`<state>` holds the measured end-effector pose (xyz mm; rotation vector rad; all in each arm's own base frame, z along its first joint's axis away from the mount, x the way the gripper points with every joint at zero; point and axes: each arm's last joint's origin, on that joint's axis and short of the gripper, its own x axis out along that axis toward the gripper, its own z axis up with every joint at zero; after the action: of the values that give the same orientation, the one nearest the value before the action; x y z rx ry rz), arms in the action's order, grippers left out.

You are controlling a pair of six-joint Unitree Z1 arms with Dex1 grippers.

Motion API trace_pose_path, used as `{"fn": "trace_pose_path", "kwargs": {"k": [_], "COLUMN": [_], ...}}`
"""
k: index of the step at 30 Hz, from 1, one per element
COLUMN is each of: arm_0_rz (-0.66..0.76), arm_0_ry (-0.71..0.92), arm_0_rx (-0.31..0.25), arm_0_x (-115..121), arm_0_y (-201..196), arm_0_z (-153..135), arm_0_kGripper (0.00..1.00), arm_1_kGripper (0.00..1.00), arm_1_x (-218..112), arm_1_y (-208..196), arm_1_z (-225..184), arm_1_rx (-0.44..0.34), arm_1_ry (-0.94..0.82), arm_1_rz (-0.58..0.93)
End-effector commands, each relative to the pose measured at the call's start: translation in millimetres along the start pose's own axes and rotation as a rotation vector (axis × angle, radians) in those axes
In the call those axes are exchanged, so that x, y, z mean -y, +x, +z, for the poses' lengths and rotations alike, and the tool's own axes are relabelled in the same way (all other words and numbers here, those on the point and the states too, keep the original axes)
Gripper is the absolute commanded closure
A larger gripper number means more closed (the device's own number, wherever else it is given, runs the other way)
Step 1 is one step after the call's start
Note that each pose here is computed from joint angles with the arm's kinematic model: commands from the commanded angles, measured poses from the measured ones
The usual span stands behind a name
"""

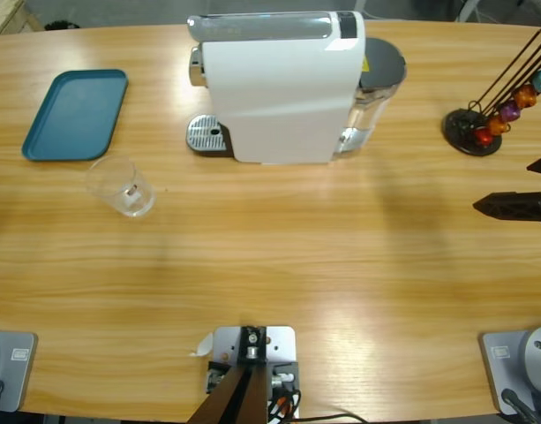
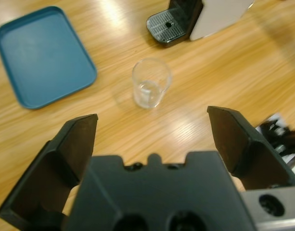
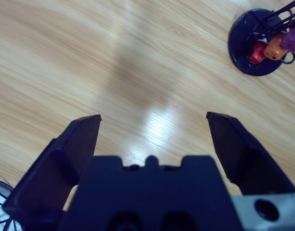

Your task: Pour coffee

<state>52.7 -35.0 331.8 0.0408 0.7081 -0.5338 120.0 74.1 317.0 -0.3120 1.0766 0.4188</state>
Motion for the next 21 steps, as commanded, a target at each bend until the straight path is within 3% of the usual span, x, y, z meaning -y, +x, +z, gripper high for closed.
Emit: {"fn": "trace_pose_path", "kwargs": {"k": [1, 3, 7, 9, 13, 16, 21], "arm_0_rz": [0.006, -0.023, -0.069, -0.137, -0.259, -0.295, -0.288], "arm_0_ry": [-0.205, -0.260, -0.486, -0.606, -0.621, -0.655, -0.682], "arm_0_rx": [0.032, 0.018, 0.018, -0.035, -0.051, -0.095, -0.151], "arm_0_x": [2.3, 4.3, 3.6, 0.3, 3.0, 3.2, 0.6], "arm_0_y": [38.4, 55.1, 89.7, 107.3, 131.0, 150.9, 174.6], "arm_0_z": [56.5, 74.1, 106.8, 122.8, 161.9, 173.2, 172.9], "arm_0_kGripper": [0.029, 0.101, 0.001, 0.009, 0.007, 0.017, 0.214], "arm_1_kGripper": [0.000, 0.000, 0.000, 0.000, 0.000, 0.000, 0.000], "arm_1_x": [-1.7, -1.8, -1.8, -1.9, -2.0, -2.2, -3.0], "arm_1_y": [10.0, 10.1, 10.1, 10.4, 11.2, 12.1, 16.3], "arm_1_z": [2.2, 2.5, 2.8, 3.0, 3.5, 4.3, 7.8], "arm_1_rx": [-0.058, -0.059, -0.059, -0.060, -0.064, -0.068, -0.089], "arm_1_ry": [-0.006, -0.006, -0.006, -0.006, -0.006, -0.007, -0.008], "arm_1_rz": [-0.011, -0.011, -0.010, -0.010, -0.010, -0.008, -0.005]}}
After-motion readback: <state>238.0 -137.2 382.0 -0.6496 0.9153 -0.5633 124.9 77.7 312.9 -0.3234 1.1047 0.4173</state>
